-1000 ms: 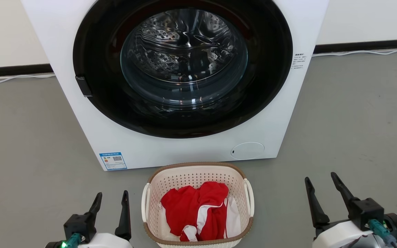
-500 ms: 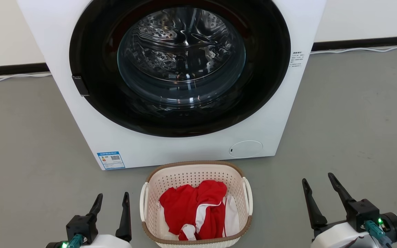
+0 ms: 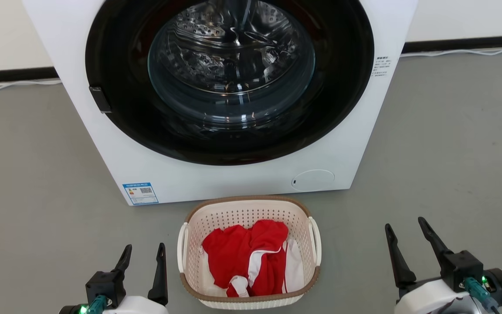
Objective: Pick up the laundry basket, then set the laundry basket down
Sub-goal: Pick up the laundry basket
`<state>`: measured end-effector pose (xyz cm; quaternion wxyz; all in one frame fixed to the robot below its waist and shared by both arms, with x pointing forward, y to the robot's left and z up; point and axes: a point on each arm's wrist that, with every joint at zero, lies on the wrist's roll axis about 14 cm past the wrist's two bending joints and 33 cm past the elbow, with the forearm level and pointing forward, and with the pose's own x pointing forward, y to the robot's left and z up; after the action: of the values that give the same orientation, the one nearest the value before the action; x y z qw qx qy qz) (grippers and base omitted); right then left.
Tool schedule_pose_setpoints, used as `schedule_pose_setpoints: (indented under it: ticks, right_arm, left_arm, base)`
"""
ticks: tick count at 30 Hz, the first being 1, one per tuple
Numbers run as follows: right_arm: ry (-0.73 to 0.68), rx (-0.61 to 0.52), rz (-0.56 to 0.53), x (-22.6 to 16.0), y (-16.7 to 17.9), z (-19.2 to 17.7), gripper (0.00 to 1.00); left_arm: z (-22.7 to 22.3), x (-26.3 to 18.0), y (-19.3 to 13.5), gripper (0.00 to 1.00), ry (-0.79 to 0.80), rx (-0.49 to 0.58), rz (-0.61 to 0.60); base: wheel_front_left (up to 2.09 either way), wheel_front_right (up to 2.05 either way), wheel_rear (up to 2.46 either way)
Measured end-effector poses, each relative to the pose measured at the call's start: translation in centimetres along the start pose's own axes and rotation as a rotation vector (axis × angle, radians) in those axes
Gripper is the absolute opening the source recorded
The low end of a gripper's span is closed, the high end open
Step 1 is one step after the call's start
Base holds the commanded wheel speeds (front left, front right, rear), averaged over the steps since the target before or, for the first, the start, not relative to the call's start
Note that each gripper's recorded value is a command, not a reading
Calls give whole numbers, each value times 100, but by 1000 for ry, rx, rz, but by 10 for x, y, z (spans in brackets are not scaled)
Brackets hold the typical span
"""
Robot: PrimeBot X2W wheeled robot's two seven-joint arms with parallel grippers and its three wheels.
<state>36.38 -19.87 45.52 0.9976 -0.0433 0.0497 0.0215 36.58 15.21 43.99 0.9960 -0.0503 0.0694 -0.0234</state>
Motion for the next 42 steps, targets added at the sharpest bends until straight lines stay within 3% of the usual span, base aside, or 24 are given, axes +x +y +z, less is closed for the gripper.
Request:
schedule_pose_setpoints:
  ticks: [9,18,34,42]
  right_arm:
    - [-14,-2,-3,21,-1,6,100]
    - [32,20,-5,48,1,-11,100]
    - [252,58,53,120,24,-95,100]
    - [401,99,84,138,41,-154,100]
  left_arm:
    - [-5,14,-1,100,18,-2,-5]
    - [-16,44,-6,100,53,-11,-20]
    - [-93,112,-13,100,265,-10,-56]
    - [-139,137,-22,100,380,-15,-97]
  base:
    - [0,0,0]
    - [0,0,0]
    - [0,0,0]
    - [0,0,0]
